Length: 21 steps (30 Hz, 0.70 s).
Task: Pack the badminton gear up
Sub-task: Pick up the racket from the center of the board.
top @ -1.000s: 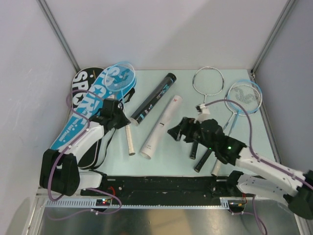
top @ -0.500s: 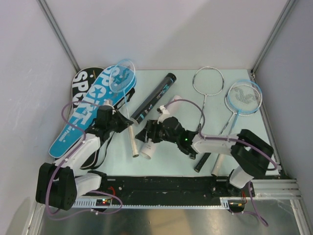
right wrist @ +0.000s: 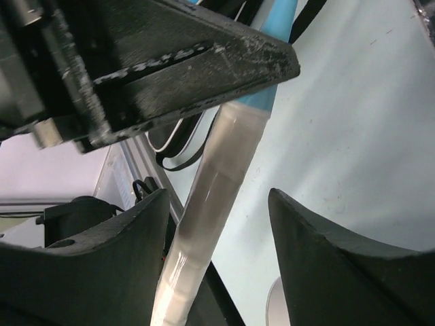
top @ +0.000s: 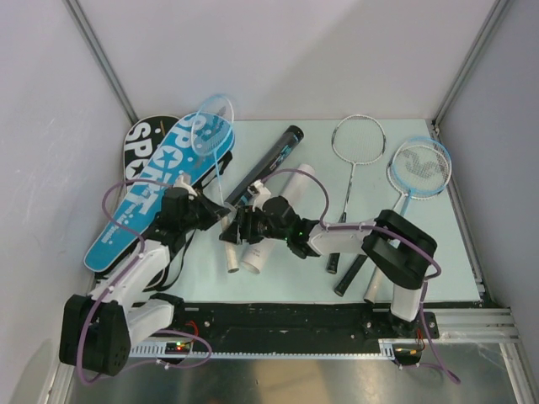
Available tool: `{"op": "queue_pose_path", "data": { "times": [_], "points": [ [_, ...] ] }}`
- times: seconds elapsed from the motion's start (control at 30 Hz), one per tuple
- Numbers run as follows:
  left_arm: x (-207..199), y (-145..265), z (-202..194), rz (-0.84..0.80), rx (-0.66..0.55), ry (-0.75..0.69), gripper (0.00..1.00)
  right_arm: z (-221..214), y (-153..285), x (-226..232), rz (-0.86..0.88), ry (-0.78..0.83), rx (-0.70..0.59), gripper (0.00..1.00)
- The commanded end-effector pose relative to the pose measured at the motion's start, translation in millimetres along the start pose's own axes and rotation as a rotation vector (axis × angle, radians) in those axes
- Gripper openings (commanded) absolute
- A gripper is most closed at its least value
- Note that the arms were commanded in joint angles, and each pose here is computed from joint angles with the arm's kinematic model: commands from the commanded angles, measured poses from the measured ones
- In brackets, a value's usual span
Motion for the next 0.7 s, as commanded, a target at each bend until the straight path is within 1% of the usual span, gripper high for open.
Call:
{"op": "queue_pose_path", "data": {
  "times": [0.0,0.1,0.2,0.4,0.5,0.53,0.6,0.63,0.67],
  "points": [
    [-26,12,22,-0.126,-0.102,-0.039,0.0,12,-14,16,0.066,0.043,-0.009,0.64],
    [-31,17,23,-0.153,-0.118,-0.018,0.0,14,-19,13,0.07,0.038,-0.012,0.6],
    [-32,21,23,-0.161,-0.138,0.004,0.0,18,-21,14,0.076,0.025,-0.024,0.54],
    [-27,25,23,-0.154,-0.174,0.049,0.0,24,-21,17,0.082,0.024,-0.054,0.46],
    [-28,27,25,-0.158,-0.191,0.059,0.0,25,-20,20,0.087,0.031,-0.07,0.4],
    [-29,28,26,-0.161,-0.197,0.059,0.0,26,-19,21,0.093,0.032,-0.077,0.36],
    [-31,29,28,-0.167,-0.202,0.056,0.0,28,-18,23,0.1,0.037,-0.089,0.15],
    [-32,30,28,-0.17,-0.203,0.052,0.01,29,-17,22,0.098,0.037,-0.096,0.07],
    [-33,30,30,-0.172,-0.206,0.04,0.06,29,-15,23,0.099,0.039,-0.101,0.04]
  ]
}}
Point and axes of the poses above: each gripper's point midway between its finger pads, its own y axis back along the fingers, its own x axis along the line the jaws close on, z = x × y, the point moved 1 cm from there along y, back along the fingers, and after that the axes turned 10 degrees about -y, right-handed, at the moved point
